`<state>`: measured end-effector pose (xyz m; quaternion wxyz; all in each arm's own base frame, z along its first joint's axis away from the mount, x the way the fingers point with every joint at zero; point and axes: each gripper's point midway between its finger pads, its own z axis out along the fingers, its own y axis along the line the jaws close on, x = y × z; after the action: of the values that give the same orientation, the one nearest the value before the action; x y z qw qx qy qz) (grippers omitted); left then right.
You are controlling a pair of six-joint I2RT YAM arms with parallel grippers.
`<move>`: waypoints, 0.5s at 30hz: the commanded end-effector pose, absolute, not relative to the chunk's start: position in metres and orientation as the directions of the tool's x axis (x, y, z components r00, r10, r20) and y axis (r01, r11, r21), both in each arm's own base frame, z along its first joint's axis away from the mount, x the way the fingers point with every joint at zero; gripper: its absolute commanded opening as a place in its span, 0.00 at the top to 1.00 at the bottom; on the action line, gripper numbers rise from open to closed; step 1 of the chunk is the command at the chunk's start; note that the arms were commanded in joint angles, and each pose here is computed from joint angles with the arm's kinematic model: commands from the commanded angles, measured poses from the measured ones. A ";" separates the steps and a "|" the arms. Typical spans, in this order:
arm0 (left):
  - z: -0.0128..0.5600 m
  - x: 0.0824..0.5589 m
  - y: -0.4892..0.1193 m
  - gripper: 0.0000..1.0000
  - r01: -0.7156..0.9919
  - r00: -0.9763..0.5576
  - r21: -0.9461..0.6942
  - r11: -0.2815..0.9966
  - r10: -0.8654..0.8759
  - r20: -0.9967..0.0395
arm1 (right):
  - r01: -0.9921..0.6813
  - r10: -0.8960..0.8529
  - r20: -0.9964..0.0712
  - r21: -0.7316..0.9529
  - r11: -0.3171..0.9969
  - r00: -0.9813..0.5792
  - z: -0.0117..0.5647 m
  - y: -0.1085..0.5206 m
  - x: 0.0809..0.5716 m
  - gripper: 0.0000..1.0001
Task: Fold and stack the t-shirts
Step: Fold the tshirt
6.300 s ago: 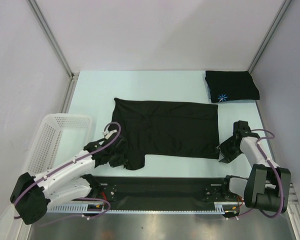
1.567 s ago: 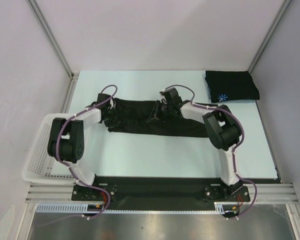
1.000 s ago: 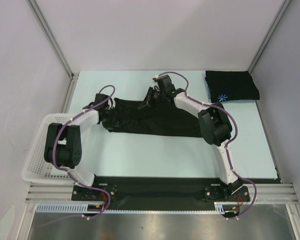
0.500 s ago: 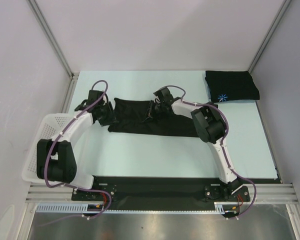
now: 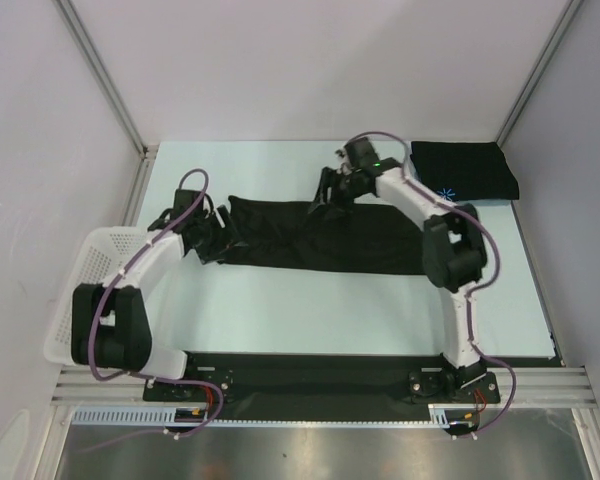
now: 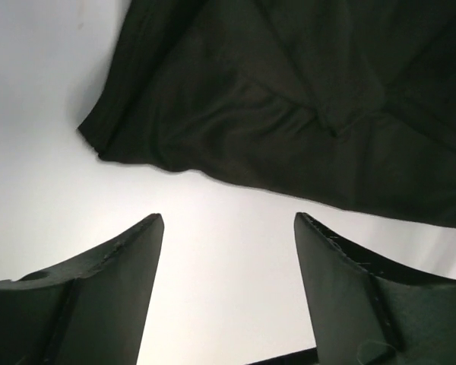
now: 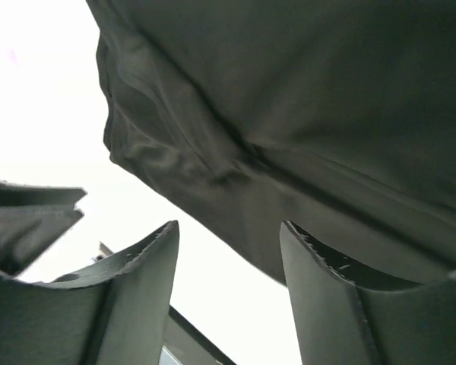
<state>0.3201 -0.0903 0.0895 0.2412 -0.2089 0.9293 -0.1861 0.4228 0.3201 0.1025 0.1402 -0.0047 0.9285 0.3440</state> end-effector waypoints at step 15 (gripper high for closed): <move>0.090 0.508 -0.060 0.37 -0.174 -0.820 -0.201 0.964 -0.255 -0.513 | 0.144 0.328 -0.304 0.498 0.855 -0.894 0.140 0.072 0.336 0.37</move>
<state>0.5044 -0.0786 0.0906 0.2832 -0.1268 0.9436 -0.1156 0.3451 0.0770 0.1239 0.1716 0.1375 0.9478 0.2309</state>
